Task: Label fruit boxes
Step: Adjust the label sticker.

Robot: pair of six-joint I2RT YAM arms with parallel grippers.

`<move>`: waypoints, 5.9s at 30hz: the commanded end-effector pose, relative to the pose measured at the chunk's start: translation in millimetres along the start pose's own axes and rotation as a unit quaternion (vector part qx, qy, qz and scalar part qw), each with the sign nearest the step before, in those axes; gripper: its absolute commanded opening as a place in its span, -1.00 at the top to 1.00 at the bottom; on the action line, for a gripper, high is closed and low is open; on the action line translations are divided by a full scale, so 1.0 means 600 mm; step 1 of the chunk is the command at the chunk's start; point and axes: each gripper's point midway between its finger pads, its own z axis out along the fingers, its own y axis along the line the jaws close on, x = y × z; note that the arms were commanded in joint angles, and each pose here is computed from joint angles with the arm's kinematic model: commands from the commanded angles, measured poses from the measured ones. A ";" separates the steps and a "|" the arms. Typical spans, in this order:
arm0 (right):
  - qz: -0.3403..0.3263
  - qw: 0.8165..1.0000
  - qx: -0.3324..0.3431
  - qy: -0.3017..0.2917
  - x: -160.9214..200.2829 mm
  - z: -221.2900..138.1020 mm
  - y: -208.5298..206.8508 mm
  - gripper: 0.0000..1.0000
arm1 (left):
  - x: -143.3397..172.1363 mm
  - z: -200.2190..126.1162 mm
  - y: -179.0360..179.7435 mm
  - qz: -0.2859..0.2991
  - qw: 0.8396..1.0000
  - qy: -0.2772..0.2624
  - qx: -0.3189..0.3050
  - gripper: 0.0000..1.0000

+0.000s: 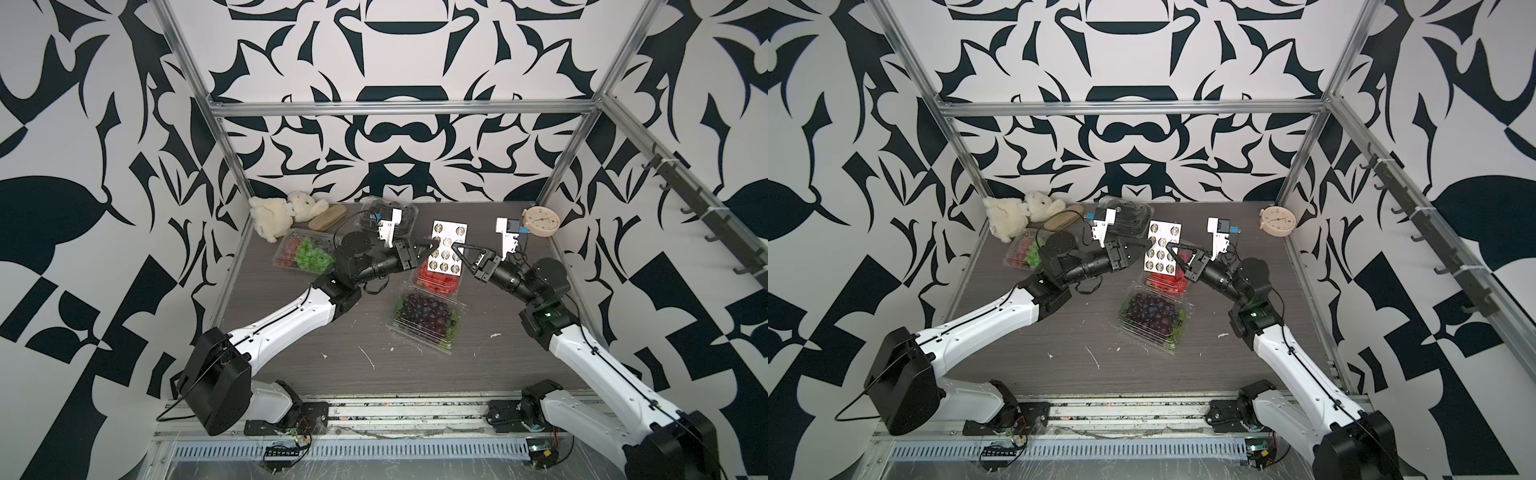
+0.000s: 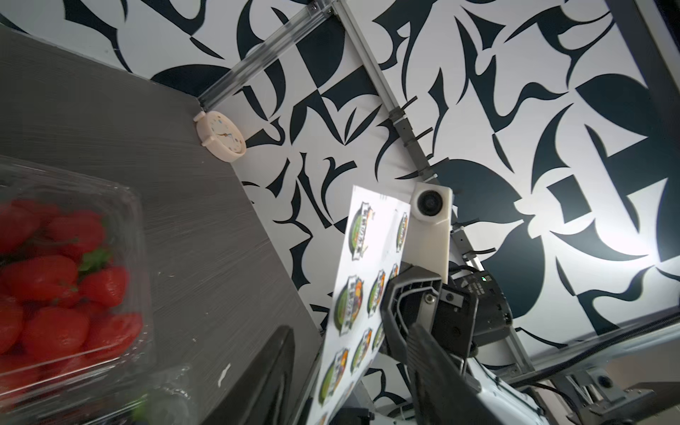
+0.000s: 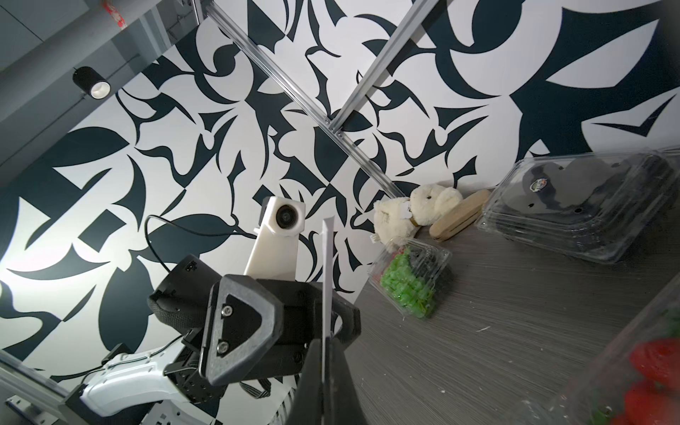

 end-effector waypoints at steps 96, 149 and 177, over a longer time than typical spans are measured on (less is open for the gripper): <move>0.001 0.998 -0.063 -0.024 -0.034 0.003 0.057 0.68 | -0.005 0.023 -0.067 0.018 0.996 0.004 0.087 1.00; 0.018 0.987 -0.160 -0.011 -0.039 0.008 0.104 1.00 | -0.029 0.022 -0.069 -0.021 0.987 0.009 0.159 0.81; 0.014 0.986 -0.164 -0.006 -0.037 0.008 0.106 1.00 | -0.011 0.043 -0.077 -0.026 0.982 0.035 0.183 1.00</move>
